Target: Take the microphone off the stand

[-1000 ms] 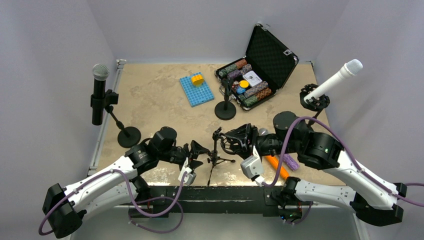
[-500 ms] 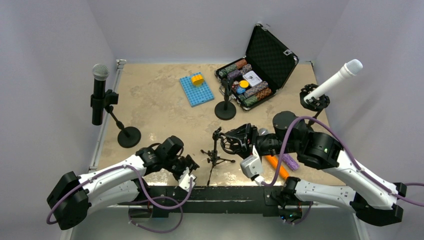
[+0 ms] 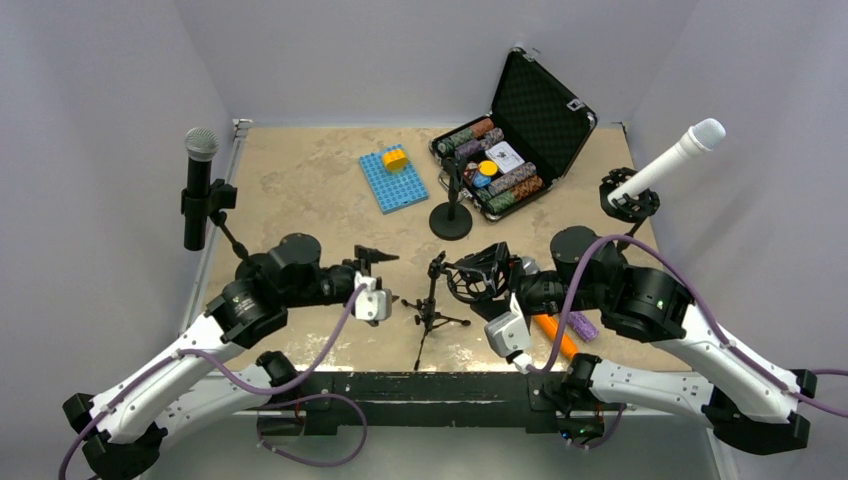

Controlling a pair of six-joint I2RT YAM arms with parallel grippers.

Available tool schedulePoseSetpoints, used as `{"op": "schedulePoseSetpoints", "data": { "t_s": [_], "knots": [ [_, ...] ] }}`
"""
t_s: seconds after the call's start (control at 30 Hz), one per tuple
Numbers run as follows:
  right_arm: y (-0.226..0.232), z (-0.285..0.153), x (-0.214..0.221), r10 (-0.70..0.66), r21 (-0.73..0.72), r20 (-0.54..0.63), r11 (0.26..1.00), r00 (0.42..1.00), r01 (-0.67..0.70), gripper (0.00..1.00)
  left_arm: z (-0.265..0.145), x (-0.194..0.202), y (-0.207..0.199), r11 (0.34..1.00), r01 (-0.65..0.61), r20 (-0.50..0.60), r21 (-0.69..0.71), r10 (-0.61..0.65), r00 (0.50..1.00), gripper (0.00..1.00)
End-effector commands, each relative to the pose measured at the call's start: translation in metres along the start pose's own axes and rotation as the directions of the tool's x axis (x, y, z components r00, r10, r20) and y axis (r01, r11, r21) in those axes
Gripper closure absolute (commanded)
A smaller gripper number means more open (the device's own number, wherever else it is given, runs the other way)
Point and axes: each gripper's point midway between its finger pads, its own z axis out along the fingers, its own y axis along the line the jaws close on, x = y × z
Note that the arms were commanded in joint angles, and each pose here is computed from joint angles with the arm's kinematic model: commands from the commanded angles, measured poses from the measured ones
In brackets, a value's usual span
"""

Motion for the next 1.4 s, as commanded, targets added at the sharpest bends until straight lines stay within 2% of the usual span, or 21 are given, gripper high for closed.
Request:
{"op": "schedulePoseSetpoints", "data": {
  "t_s": [0.0, 0.23, 0.43, 0.5, 0.67, 0.93, 1.27, 1.37],
  "knots": [
    [-0.003, -0.008, 0.004, 0.029, 0.019, -0.037, 0.999, 0.999, -0.029, 0.19, -0.007, -0.048, 0.042, 0.974, 0.196, 0.131, -0.110, -0.182, 0.975, 0.23],
    [-0.006, -0.002, 0.002, 0.022, 0.006, -0.026, 1.000, 0.999, -0.022, 0.26, 0.011, -0.093, 0.045, 0.966, 0.254, 0.282, 0.044, -0.256, 0.925, 0.26],
    [-0.003, -0.001, 0.003, 0.024, -0.010, -0.024, 1.000, 0.999, -0.024, 0.30, 0.014, -0.128, 0.057, 0.923, 0.363, 0.385, 0.127, -0.383, 0.840, 0.30],
    [-0.002, 0.000, 0.003, 0.024, -0.014, -0.024, 1.000, 0.999, -0.024, 0.31, 0.016, -0.132, 0.058, 0.917, 0.372, 0.394, 0.142, -0.398, 0.828, 0.31],
    [-0.004, 0.001, 0.003, 0.012, -0.022, -0.026, 1.000, 1.000, -0.012, 0.33, 0.028, -0.114, 0.051, 0.922, 0.356, 0.329, 0.154, -0.388, 0.861, 0.55],
    [0.009, 0.008, 0.009, 0.032, -0.053, -0.031, 0.998, 0.999, -0.034, 0.35, 0.042, -0.078, 0.020, 0.921, 0.325, 0.244, 0.212, -0.372, 0.895, 0.78],
    [0.032, 0.024, 0.006, 0.146, -0.109, 0.028, 0.984, 0.989, -0.142, 0.35, 0.051, -0.019, -0.031, 0.906, 0.329, 0.121, 0.266, -0.370, 0.921, 0.82],
    [0.040, 0.028, 0.006, 0.193, -0.131, 0.031, 0.973, 0.981, -0.188, 0.32, 0.050, -0.006, -0.046, 0.895, 0.342, 0.089, 0.287, -0.380, 0.921, 0.81]
  ]
}}
